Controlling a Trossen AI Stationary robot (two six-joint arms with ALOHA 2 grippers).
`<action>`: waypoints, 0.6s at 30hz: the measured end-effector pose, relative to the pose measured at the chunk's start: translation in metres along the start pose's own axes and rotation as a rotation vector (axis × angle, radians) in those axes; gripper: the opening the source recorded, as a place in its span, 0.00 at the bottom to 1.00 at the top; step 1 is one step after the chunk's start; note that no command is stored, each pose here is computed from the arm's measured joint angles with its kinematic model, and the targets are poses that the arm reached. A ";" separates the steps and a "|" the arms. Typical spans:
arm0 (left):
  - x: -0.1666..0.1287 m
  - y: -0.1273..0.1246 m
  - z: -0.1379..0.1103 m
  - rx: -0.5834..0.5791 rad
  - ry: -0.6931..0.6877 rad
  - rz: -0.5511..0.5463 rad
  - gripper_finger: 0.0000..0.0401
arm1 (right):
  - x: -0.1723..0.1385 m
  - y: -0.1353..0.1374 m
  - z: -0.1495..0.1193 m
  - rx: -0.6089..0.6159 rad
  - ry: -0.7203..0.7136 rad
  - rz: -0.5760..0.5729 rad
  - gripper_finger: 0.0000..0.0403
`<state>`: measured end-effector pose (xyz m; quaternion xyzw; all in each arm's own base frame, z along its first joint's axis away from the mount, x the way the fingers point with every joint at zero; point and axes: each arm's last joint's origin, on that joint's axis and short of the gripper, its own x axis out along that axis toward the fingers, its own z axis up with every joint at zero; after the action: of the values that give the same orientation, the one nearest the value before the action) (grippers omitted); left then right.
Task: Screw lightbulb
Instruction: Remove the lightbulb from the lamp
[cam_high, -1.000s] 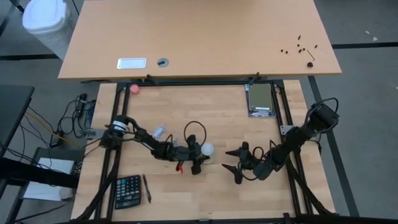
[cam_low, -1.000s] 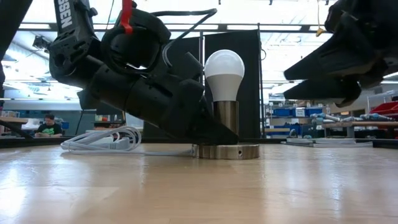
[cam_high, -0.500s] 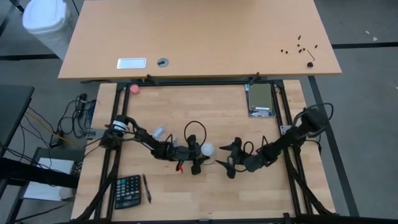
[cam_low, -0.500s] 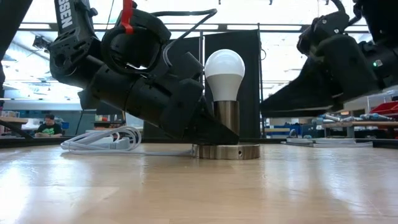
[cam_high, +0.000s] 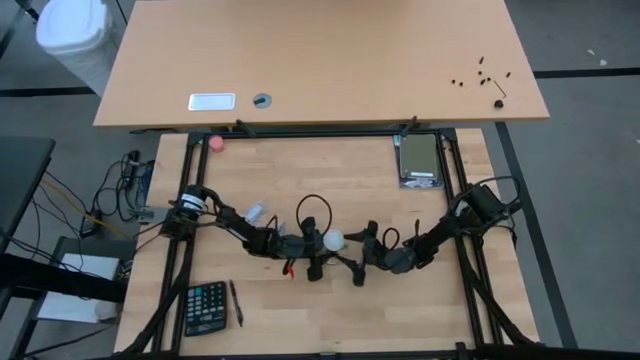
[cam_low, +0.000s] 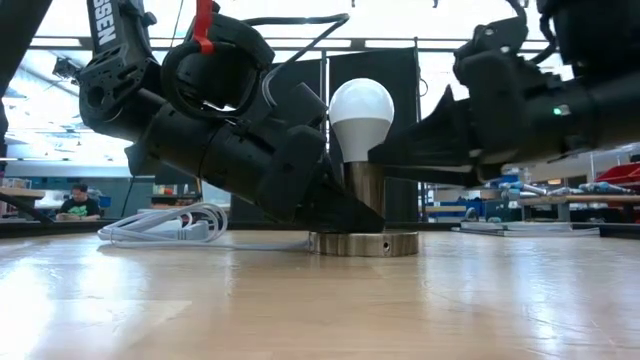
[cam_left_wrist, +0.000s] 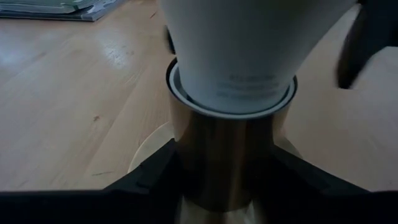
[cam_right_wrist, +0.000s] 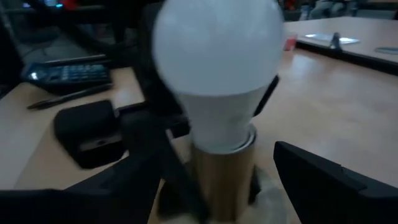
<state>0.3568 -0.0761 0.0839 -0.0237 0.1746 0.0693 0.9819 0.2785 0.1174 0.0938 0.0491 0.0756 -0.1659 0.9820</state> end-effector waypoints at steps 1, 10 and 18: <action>0.000 0.000 0.000 0.000 0.000 0.000 0.49 | 0.002 -0.001 0.001 -0.001 -0.002 -0.008 0.78; 0.000 0.000 0.000 -0.003 0.000 0.000 0.49 | 0.010 -0.009 0.007 0.007 -0.032 -0.014 0.78; 0.000 0.000 0.000 -0.006 0.002 0.001 0.49 | 0.009 -0.015 0.005 -0.015 -0.027 -0.040 0.78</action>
<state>0.3567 -0.0760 0.0838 -0.0266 0.1756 0.0704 0.9816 0.2823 0.0994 0.0965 0.0381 0.0647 -0.1856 0.9798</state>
